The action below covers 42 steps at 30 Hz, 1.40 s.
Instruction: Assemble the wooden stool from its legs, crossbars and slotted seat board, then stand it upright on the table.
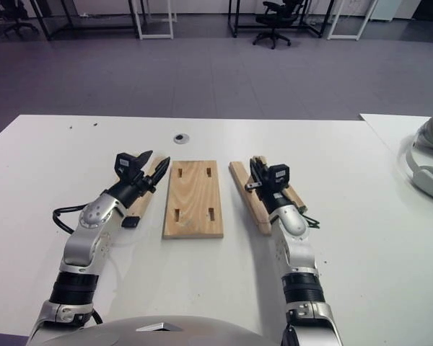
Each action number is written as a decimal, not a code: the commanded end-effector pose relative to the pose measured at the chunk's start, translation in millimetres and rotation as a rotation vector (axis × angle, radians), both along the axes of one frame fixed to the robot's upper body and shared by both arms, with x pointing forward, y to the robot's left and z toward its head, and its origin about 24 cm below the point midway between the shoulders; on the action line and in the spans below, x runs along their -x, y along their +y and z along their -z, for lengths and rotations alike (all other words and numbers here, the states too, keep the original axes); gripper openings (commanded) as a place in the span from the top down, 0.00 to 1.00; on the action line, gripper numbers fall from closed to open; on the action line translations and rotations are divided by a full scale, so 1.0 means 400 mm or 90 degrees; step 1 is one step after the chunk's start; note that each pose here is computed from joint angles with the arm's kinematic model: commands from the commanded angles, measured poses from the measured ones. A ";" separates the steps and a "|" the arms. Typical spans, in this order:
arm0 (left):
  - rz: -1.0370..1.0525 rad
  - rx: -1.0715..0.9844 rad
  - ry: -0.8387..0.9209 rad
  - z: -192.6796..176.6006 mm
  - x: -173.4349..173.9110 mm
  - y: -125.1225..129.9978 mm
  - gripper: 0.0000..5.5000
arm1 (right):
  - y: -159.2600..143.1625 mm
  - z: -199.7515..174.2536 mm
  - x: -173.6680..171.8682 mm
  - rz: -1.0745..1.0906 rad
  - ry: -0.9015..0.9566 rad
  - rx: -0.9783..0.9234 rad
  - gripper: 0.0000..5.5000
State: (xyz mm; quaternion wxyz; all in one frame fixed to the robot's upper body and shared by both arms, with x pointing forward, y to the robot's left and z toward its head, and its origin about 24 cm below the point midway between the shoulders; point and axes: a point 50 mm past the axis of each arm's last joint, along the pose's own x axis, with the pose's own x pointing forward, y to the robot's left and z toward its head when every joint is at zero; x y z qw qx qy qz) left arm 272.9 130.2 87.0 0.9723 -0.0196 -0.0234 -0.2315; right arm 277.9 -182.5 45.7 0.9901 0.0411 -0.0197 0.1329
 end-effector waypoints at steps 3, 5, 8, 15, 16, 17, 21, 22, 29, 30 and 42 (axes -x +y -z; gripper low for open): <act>-0.011 0.008 -0.010 -0.008 -0.004 -0.002 0.48 | -0.011 0.012 0.011 -0.015 0.090 0.044 0.77; -0.013 0.009 -0.011 -0.009 -0.004 -0.002 0.48 | -0.017 0.012 0.016 -0.018 0.126 0.067 0.71; -0.017 0.012 -0.012 -0.009 -0.006 -0.002 0.48 | -0.025 0.025 0.027 -0.025 0.198 0.094 0.61; -0.016 0.014 -0.011 -0.006 -0.005 -0.007 0.48 | -0.022 0.052 0.038 -0.078 0.307 0.106 0.39; -0.016 0.014 -0.010 -0.006 -0.004 -0.008 0.48 | -0.022 0.050 0.038 -0.085 0.305 0.114 0.36; -0.016 0.014 -0.010 -0.005 -0.004 -0.008 0.48 | -0.021 0.047 0.038 -0.091 0.303 0.122 0.33; -0.016 0.016 -0.006 -0.002 -0.002 -0.011 0.48 | -0.022 0.038 0.039 -0.107 0.300 0.181 0.33; -0.016 0.017 -0.006 -0.001 -0.001 -0.012 0.48 | -0.023 0.040 0.040 -0.108 0.306 0.192 0.33; -0.016 0.017 -0.002 0.004 0.002 -0.017 0.48 | -0.029 0.061 0.054 -0.112 0.373 0.220 0.33; -0.016 0.017 -0.001 0.004 0.003 -0.018 0.48 | -0.027 0.064 0.057 -0.118 0.381 0.219 0.36; -0.019 0.035 0.012 0.012 0.009 -0.026 0.48 | -0.045 0.021 0.024 -0.070 0.350 0.209 0.62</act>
